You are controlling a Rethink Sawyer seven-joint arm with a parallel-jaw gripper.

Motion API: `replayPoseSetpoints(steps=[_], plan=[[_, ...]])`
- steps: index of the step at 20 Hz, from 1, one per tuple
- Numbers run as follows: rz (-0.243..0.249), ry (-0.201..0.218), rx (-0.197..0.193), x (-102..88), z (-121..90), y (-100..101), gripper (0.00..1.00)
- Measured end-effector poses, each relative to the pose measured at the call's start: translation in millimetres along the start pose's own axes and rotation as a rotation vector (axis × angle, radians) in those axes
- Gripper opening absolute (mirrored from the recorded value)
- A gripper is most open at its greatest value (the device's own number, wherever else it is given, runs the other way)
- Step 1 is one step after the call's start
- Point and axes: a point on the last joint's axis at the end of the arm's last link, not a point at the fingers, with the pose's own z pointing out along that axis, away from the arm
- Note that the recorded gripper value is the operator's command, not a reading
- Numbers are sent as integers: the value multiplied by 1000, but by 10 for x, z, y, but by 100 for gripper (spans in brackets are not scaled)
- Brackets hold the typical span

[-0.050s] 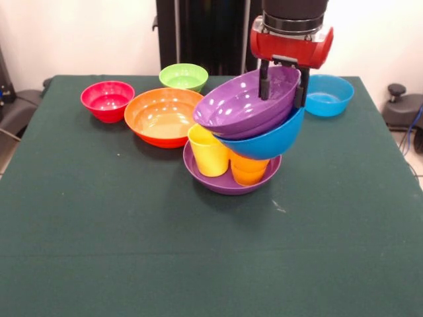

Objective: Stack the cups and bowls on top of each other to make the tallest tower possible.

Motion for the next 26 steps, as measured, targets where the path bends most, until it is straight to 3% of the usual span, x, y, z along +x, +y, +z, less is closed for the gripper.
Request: replayPoseSetpoints(steps=[12,21,26], plan=[[13,-50,-4,-168,-214,-39,100],[44,-104,-41,-295,-943,29,100],[50,-119,-51,-305,-1214,48,100]])
